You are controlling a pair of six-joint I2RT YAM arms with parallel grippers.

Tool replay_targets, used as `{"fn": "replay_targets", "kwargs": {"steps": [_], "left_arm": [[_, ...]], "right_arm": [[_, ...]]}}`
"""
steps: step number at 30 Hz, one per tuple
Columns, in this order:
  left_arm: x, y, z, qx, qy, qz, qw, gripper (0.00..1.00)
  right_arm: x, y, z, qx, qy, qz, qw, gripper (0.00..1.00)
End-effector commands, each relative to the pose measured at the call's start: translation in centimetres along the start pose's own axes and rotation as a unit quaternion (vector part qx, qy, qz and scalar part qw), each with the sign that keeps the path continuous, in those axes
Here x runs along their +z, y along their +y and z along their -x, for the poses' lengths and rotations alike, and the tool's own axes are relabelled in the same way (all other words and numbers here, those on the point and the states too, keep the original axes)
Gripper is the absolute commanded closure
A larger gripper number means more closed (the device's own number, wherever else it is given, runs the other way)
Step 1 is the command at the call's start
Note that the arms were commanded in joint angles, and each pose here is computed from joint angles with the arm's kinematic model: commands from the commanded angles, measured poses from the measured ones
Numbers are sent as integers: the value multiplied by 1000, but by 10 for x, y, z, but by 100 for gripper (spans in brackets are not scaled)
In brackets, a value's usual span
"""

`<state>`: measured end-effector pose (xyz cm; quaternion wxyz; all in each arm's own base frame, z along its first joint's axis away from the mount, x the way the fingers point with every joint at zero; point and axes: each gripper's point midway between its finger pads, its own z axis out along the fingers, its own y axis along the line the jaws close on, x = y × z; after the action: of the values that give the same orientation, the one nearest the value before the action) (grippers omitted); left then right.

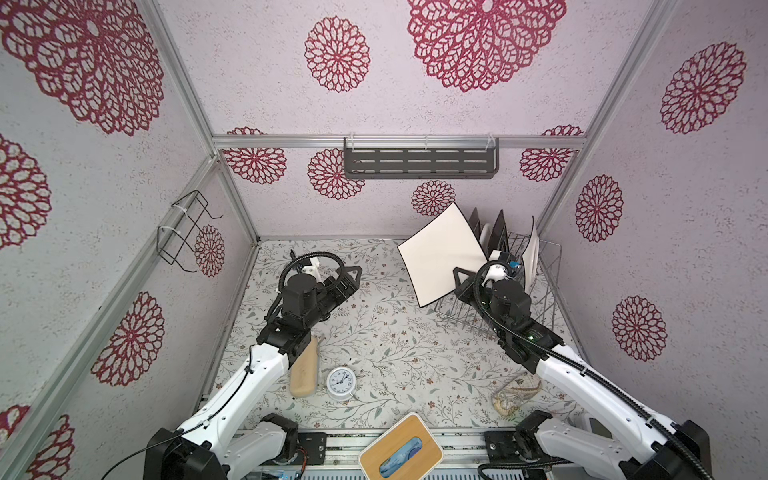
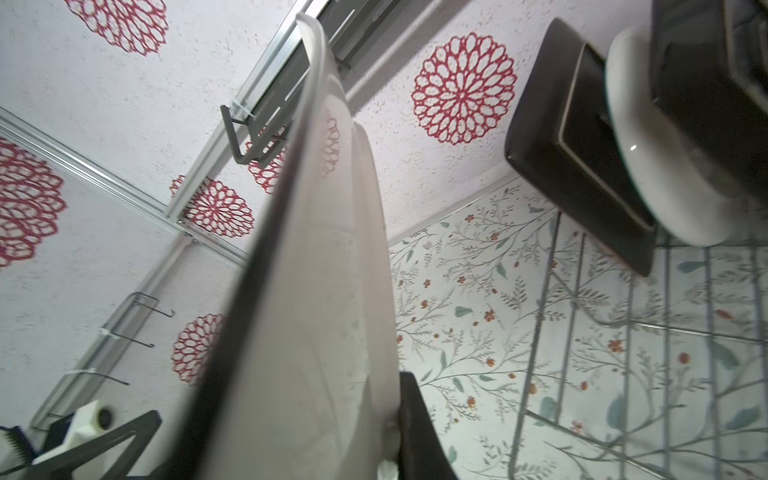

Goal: Unload the plates from the dish rack
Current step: 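Swing the plate toward the left gripper and grasp its edge with the left gripper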

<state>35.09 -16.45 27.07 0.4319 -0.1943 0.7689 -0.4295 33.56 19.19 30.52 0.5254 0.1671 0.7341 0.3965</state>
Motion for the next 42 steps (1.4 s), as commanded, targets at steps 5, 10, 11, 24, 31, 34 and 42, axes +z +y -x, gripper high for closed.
{"fn": "replay_targets", "kwargs": {"steps": [5, 10, 11, 24, 31, 34, 42], "left_arm": [[20, -4, -11, -15, 26, -32, 999, 0], [31, -2, -16, -26, 37, -38, 998, 1], [33, -2, -18, -28, 41, -39, 998, 1], [58, 6, -35, -59, 74, -56, 994, 15], [62, 7, -39, -66, 81, -62, 993, 28], [62, 5, -38, -66, 80, -65, 993, 36], [60, 5, -37, -68, 76, -65, 993, 54]], "right_arm": [[-9, 85, 30, 130, -40, 214, 967, 100], [0, 86, 15, 156, -22, 231, 960, 100], [3, 86, 10, 163, -15, 233, 959, 100], [19, 91, -16, 229, 21, 274, 934, 100], [25, 95, -26, 263, 50, 294, 918, 100], [26, 92, -28, 268, 50, 292, 917, 100], [26, 93, -30, 271, 54, 296, 914, 100]]}}
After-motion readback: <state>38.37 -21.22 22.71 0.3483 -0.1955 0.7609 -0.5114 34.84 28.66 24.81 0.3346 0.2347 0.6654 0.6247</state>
